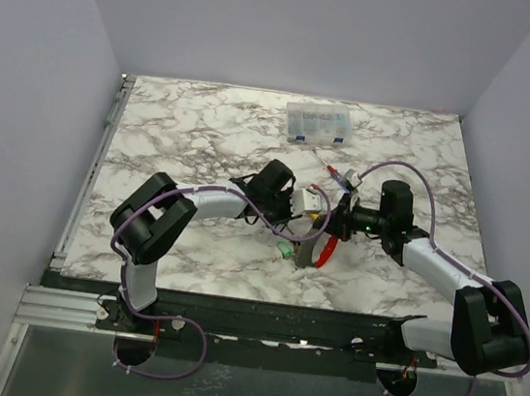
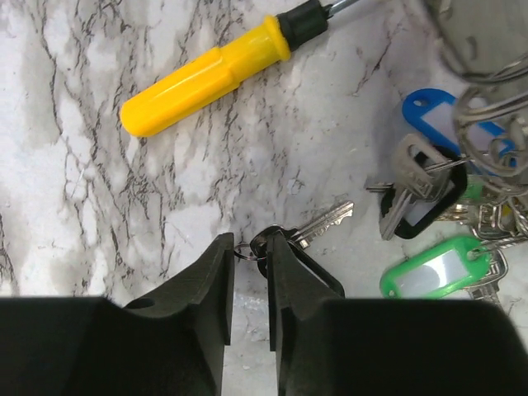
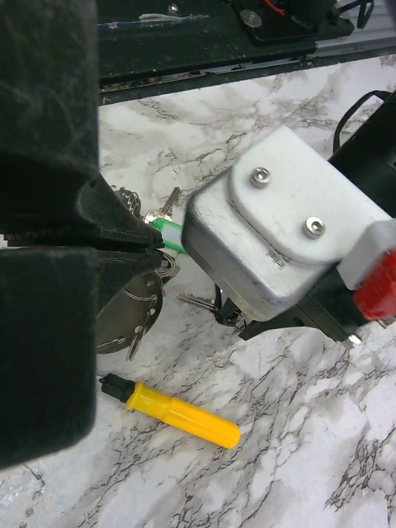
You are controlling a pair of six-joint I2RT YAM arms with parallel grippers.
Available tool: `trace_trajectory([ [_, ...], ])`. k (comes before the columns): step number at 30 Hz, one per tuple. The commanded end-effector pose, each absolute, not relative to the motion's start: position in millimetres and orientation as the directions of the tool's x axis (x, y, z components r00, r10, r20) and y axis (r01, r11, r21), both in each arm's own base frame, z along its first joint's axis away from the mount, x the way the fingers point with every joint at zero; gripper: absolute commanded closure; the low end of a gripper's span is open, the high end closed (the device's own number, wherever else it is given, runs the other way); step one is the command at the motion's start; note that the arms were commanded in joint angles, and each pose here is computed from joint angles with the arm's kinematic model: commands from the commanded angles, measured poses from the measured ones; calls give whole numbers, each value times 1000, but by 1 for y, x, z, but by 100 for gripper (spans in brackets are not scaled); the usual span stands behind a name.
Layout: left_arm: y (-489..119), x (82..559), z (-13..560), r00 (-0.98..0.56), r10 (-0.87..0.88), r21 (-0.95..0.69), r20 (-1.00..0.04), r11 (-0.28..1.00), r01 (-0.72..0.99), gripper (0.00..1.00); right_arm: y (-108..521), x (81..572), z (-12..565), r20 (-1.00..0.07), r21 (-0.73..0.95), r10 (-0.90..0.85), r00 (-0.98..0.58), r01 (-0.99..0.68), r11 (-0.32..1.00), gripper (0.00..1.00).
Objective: Remove the keys from the keyring
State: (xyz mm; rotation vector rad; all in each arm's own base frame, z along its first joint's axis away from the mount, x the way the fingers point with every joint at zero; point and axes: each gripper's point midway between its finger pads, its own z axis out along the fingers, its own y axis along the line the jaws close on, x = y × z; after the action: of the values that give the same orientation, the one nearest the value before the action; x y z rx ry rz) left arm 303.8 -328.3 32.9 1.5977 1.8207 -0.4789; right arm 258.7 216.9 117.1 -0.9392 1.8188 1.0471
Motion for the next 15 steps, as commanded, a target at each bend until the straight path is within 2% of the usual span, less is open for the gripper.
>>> trace_trajectory([
  [1, -293, 311, 26, -75, 782, 172, -618, 228, 958, 80, 212, 257, 119, -907, 269, -207, -366, -883, 384, 99],
  [9, -211, 318, 16, -135, 865, 193, -482, 255, 947, 85, 215, 259, 115, -900, 266, -244, -362, -898, 349, 99],
  [15, -162, 320, 12, -216, 872, 185, -439, 323, 928, 85, 225, 266, 115, -896, 265, -270, -352, -913, 310, 99],
])
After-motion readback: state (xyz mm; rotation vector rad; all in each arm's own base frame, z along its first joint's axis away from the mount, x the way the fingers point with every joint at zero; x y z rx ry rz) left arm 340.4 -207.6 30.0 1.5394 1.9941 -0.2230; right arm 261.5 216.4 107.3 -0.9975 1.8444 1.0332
